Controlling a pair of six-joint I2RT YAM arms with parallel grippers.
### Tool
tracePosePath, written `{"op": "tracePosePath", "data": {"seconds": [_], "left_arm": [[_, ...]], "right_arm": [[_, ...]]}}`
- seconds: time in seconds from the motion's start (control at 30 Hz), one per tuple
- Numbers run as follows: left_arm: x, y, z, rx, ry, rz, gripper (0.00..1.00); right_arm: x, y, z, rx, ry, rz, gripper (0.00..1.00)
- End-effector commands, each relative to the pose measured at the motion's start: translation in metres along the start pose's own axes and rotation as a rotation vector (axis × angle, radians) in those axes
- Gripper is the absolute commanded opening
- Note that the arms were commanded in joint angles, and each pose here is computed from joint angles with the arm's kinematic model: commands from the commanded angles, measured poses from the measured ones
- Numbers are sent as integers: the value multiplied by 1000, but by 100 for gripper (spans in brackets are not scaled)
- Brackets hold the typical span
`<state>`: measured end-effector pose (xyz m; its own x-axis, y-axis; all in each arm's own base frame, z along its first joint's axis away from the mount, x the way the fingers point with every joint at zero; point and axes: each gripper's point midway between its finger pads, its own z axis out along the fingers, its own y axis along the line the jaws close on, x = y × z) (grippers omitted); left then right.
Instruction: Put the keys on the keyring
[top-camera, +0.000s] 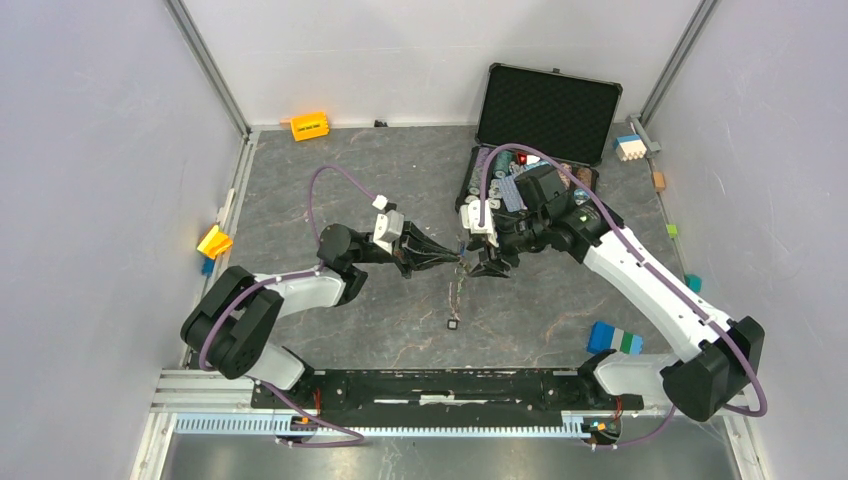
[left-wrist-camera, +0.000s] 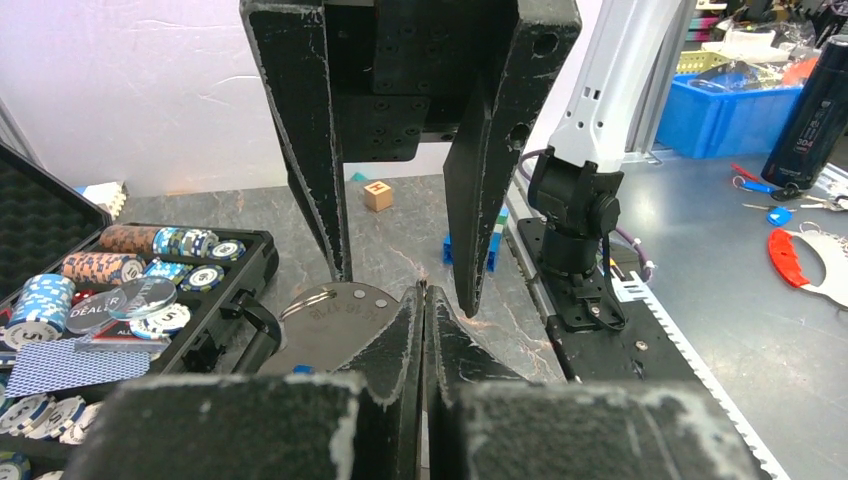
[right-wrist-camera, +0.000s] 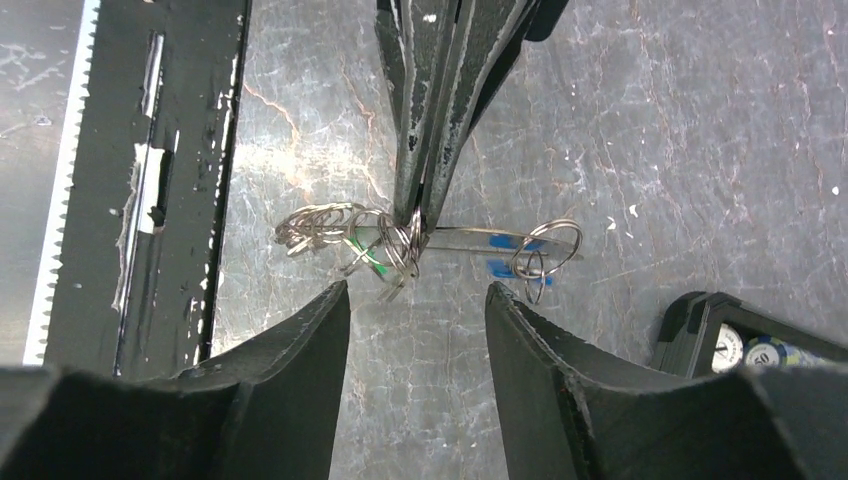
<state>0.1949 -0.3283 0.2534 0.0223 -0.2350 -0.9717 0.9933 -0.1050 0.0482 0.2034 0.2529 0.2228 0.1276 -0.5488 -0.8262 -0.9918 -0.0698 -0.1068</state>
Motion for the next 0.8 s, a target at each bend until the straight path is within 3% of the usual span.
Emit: {"op": "tracePosePath", "data": {"seconds": [0.0, 0.1, 0.47, 0.63, 0.77], "left_arm": [[-29, -9, 4, 31, -66, 68, 2], [-30, -9, 4, 32, -69, 70, 2], [-35, -14, 4, 49, -84, 70, 2], [-39, -17, 5, 64, -93, 80, 2], [-38, -18, 6, 73, -92, 85, 2]], "right_arm": [[-21, 0, -2, -9, -90, -34, 56], [-20, -2, 1, -12, -94, -20, 49], [-9, 0, 6, -17, -75, -1, 9], [-6, 3, 9, -32, -78, 7, 0], [-8, 4, 11, -52, -91, 15, 0]]}}
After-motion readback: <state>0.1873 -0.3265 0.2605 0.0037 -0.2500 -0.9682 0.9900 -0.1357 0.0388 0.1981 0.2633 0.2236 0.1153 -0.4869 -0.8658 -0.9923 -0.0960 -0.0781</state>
